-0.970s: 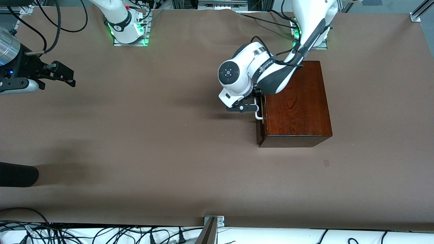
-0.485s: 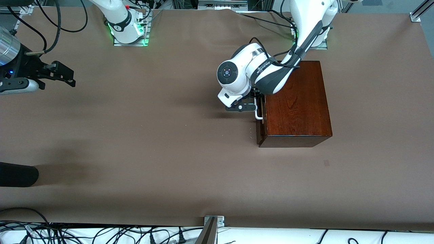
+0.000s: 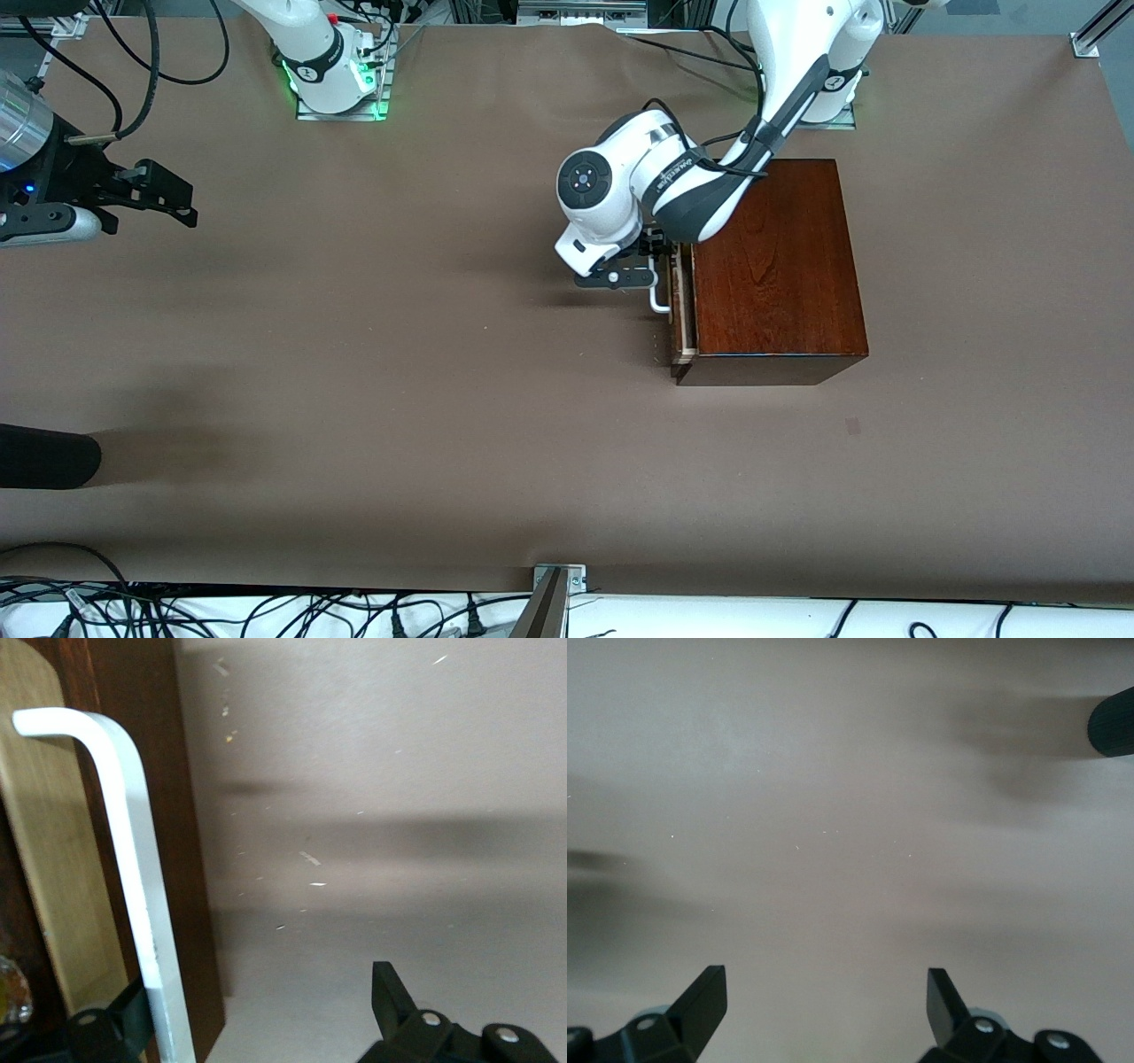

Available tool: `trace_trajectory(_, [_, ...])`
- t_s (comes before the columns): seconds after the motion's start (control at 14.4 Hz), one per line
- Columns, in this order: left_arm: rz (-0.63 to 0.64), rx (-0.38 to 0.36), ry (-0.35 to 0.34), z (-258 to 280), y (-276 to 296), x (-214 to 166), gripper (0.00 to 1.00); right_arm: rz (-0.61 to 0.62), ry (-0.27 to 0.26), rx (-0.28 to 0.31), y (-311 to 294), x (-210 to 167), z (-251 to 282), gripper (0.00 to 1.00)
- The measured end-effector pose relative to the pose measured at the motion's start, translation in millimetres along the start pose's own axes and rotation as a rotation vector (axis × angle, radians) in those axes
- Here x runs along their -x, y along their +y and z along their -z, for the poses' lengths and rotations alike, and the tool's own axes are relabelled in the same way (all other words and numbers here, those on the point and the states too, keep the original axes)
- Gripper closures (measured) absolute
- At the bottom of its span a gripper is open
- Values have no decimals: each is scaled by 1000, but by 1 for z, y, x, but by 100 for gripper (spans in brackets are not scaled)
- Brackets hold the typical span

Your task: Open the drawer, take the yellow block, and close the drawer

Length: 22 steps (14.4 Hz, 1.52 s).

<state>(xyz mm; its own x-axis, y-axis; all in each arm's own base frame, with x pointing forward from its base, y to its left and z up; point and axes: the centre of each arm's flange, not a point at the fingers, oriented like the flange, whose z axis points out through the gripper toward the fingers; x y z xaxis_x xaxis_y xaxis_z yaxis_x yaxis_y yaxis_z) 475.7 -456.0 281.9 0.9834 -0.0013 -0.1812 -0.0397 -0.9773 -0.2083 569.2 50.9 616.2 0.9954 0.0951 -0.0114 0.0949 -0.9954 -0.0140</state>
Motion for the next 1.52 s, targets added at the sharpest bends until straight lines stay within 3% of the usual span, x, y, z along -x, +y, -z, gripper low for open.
trace_trajectory(0.55, [12, 73, 53, 20, 53, 17, 0, 3, 0, 0, -2, 0, 0, 0])
trace_trajectory(1.04, [32, 109, 75, 46, 56, 11, 0, 5, 1, 0, -3, 0, 0, 0])
trace_trajectory(1.32, [75, 97, 65, 113, 24, 15, 0, 8, 1, 0, -4, 0, 0, 0])
trace_trajectory(1.52, [163, 55, 48, 173, -43, 7, 0, 8, 11, 0, -4, -1, 1, 0])
